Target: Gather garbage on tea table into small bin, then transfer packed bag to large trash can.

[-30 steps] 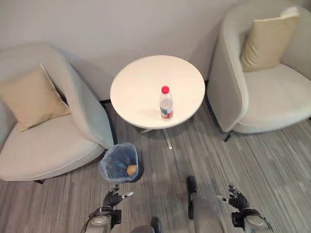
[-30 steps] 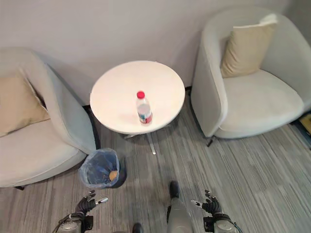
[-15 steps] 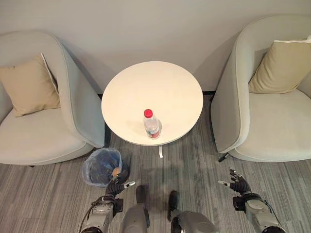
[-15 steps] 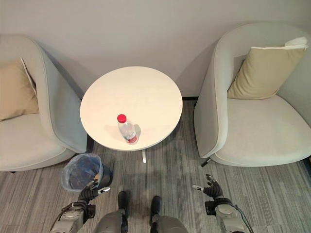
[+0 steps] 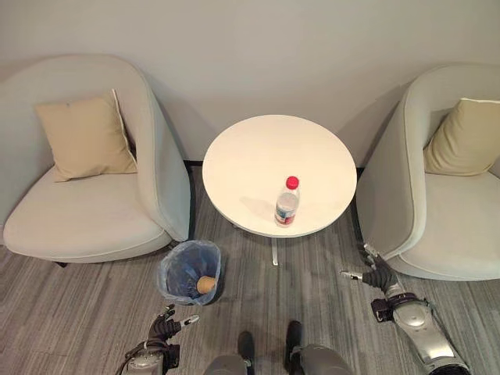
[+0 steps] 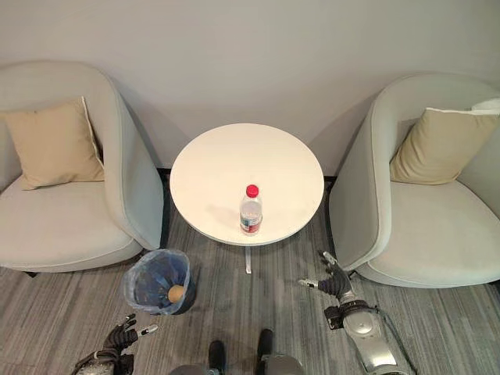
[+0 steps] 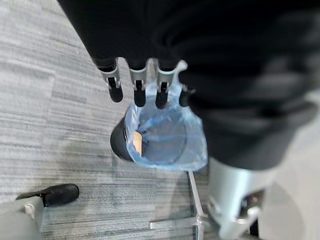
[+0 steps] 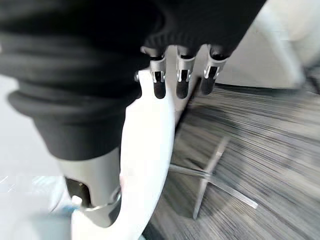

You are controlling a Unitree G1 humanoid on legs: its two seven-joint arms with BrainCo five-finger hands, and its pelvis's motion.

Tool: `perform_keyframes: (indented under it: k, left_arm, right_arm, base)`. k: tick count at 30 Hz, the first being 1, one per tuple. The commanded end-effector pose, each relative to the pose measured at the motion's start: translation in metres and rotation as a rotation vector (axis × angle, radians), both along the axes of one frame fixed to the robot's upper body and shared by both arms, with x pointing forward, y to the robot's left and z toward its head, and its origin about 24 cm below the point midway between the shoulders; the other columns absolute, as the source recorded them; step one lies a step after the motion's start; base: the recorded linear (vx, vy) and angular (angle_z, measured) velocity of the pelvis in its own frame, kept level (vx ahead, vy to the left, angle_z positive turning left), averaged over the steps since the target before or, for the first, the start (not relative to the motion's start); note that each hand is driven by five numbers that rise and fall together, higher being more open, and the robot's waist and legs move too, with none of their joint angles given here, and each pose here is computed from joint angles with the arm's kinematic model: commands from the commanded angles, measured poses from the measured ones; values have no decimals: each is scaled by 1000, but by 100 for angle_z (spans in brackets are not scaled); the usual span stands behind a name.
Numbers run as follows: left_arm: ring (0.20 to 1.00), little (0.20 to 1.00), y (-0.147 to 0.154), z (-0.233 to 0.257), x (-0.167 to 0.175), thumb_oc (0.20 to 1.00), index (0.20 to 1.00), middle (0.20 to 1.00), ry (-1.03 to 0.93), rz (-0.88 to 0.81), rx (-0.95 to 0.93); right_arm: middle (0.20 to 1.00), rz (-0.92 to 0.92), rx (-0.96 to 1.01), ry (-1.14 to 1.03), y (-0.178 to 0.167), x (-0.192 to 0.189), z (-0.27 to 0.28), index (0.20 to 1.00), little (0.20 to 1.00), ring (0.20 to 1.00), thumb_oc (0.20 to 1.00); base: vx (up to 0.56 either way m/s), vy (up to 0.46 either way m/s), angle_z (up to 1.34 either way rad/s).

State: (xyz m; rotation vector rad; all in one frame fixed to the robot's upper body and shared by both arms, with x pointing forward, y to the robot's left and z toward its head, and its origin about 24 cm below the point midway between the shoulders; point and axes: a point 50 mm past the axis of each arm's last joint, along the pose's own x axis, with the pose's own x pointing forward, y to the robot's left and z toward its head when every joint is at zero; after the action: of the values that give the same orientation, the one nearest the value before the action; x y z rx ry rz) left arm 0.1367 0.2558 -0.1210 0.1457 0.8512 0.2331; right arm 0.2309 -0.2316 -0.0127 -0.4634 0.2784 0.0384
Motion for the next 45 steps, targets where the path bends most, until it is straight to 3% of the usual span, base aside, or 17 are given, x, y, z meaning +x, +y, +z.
perform_keyframes:
  k: [1, 12, 27, 29, 30, 39, 45]
  left_arm:
    - [1000, 1000, 7, 14, 15, 1000, 1000, 1000, -93, -41, 37]
    - [1000, 1000, 0, 11, 11, 1000, 1000, 1000, -76, -116, 31]
    - [1000, 1000, 4, 20, 23, 1000, 1000, 1000, -134, -91, 29]
    - [1000, 1000, 4, 20, 24, 1000, 1000, 1000, -138, -92, 29]
    - [1000, 1000, 4, 21, 26, 1000, 1000, 1000, -142, -90, 27]
    - [1000, 1000, 7, 21, 26, 1000, 1000, 1000, -140, -64, 26]
    - [1000, 1000, 10, 20, 20, 1000, 1000, 1000, -120, -66, 27]
  right_arm:
    - [1000, 100, -120, -151, 5, 21, 33, 1000, 1000, 1000, 1000]
    - [1000, 276, -254, -246, 38, 66, 62, 1000, 1000, 1000, 1000]
    - [1000, 135, -133, -319, 55, 114, 90, 1000, 1000, 1000, 1000]
    - [401, 144, -137, -322, 58, 118, 93, 401, 401, 401, 401]
    - [200, 156, -146, -335, 61, 122, 99, 200, 200, 200, 200]
    - [200, 151, -23, -401, 66, 122, 114, 200, 200, 200, 200]
    - [200, 155, 22, -468, 45, 87, 114, 200, 200, 200, 200]
  base:
    - [34, 9, 0]
    - [24, 7, 4]
    - [-45, 24, 17]
    - [0, 13, 8]
    - [-2, 12, 10]
    - [-1, 3, 5]
    - [3, -64, 8]
